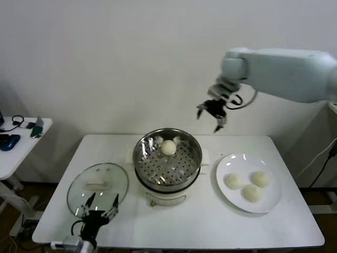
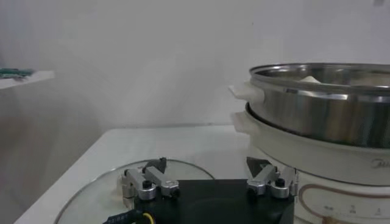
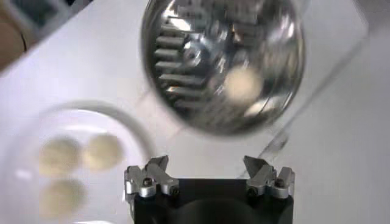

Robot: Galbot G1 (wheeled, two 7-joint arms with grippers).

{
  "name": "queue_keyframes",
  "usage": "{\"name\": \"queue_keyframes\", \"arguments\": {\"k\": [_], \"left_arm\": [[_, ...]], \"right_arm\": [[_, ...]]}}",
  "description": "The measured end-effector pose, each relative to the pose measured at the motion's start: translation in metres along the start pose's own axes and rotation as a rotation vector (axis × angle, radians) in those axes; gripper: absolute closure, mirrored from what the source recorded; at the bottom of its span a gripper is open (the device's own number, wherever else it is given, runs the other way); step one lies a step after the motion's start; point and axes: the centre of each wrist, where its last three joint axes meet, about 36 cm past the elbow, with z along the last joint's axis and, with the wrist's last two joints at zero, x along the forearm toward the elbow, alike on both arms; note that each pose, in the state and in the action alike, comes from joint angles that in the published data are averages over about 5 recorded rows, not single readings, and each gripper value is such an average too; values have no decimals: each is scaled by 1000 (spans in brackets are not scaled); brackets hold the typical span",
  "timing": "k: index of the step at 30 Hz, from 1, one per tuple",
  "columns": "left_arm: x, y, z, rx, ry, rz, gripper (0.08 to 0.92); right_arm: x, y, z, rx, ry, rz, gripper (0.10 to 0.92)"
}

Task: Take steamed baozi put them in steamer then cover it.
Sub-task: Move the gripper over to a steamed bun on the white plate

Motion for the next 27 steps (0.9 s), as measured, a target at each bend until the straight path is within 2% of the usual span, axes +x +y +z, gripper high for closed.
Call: {"name": "queue_keyframes", "arguments": {"k": [5,10,27], "left_arm": [[-2,1,-3,5,-12,-1,177],[-2,3,-2,10,-16,-8,177],[3,1,9,28,-5,-28,177]], "right_arm": [[-37,50,29,-200,-9,-27,200],[-82,76,37,-293,4,-42,199],[-208,96,39,-369,94,-16,200]]}}
